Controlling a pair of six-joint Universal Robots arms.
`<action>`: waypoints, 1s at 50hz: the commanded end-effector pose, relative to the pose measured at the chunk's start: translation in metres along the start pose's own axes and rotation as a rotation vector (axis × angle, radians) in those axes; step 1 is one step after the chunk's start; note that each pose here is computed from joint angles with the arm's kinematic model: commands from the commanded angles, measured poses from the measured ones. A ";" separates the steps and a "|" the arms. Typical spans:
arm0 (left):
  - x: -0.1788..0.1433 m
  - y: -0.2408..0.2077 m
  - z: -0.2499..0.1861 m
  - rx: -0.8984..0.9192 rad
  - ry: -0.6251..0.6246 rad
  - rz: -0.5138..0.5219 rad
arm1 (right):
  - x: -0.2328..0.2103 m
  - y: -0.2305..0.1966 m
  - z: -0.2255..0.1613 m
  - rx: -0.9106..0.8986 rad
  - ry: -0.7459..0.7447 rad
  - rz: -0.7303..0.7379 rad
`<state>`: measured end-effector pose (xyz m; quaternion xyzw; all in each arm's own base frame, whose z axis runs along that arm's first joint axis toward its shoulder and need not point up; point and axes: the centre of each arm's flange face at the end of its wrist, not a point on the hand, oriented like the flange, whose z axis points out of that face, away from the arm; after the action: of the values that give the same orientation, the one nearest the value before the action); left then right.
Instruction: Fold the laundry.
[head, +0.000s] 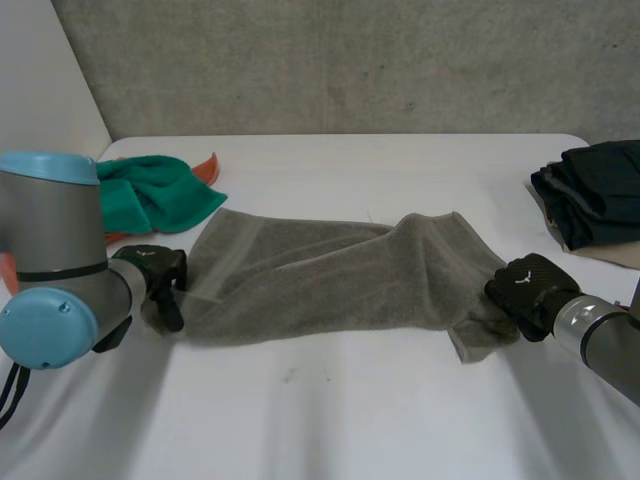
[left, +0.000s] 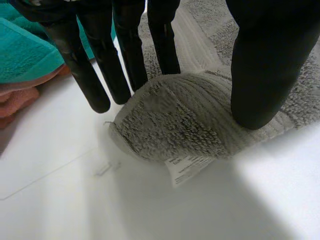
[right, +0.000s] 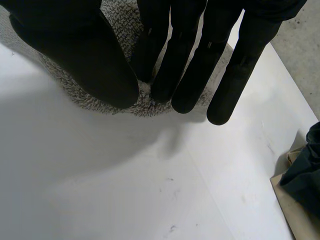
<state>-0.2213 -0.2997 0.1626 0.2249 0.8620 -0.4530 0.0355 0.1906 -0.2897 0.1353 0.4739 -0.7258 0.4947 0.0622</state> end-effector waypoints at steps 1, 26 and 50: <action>-0.003 0.004 -0.005 -0.018 -0.004 0.067 | 0.001 0.001 0.000 -0.002 0.002 0.002; -0.019 -0.083 -0.069 0.451 -0.144 0.087 | -0.022 -0.026 -0.136 0.038 -0.523 -0.295; 0.044 -0.163 -0.174 1.025 -0.192 0.312 | 0.059 -0.095 -0.005 0.132 -0.173 0.389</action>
<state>-0.2987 -0.2439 0.3456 0.3118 0.5313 -0.7843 0.0738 0.1916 -0.3075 0.2474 0.3703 -0.7644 0.5087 -0.1410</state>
